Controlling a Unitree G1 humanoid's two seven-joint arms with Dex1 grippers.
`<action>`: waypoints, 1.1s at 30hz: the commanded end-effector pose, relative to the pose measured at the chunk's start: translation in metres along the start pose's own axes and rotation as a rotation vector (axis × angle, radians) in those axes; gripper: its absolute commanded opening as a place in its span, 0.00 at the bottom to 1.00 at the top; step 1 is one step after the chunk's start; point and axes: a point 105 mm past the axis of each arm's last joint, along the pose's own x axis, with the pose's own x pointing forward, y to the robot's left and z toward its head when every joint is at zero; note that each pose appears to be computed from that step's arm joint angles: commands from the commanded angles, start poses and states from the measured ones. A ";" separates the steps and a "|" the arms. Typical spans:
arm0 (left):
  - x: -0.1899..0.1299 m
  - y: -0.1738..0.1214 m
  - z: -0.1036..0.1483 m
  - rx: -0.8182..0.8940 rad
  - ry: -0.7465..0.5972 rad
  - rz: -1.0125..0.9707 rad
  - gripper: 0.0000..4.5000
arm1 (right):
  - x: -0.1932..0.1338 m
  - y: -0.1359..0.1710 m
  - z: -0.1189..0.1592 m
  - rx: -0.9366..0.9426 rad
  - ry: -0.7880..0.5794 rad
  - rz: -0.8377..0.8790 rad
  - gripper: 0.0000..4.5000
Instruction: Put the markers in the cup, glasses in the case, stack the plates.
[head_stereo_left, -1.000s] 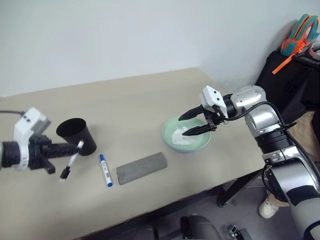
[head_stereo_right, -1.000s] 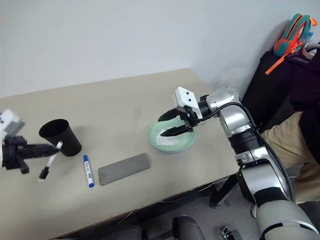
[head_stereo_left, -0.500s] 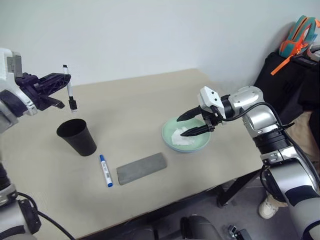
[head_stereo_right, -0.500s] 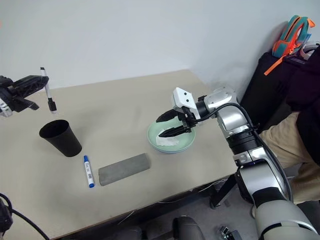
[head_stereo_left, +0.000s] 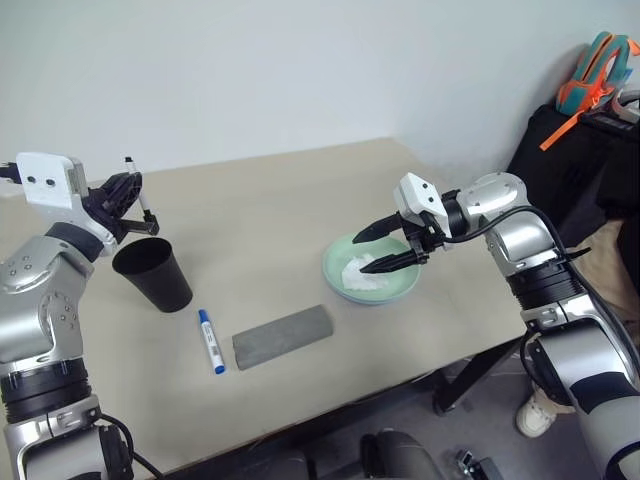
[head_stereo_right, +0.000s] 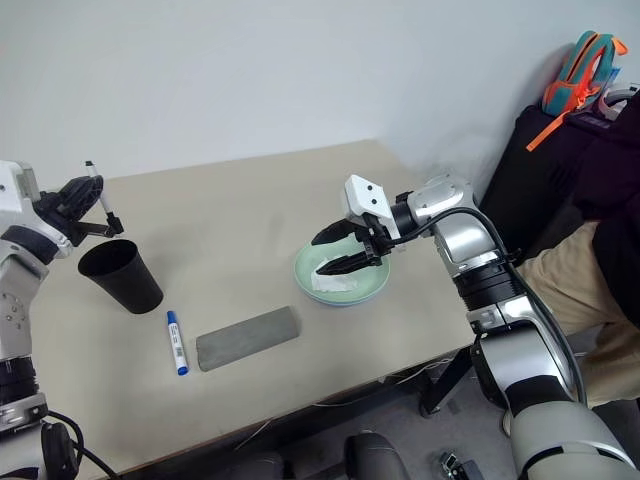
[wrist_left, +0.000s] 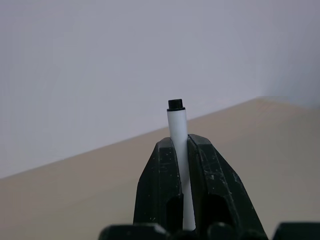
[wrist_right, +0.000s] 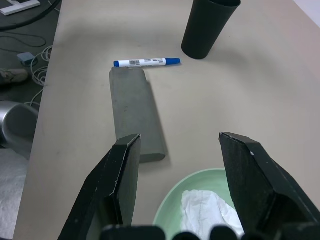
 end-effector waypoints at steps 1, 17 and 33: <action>-0.004 0.004 0.013 0.043 -0.074 0.043 0.00 | -0.006 -0.002 0.012 -0.043 -0.017 -0.022 0.60; -0.019 -0.004 -0.016 0.083 -0.080 0.054 0.00 | -0.007 -0.002 0.014 -0.049 -0.021 -0.023 0.60; -0.020 -0.013 -0.018 0.068 0.008 -0.035 0.86 | -0.006 -0.003 0.013 -0.054 -0.020 -0.022 0.60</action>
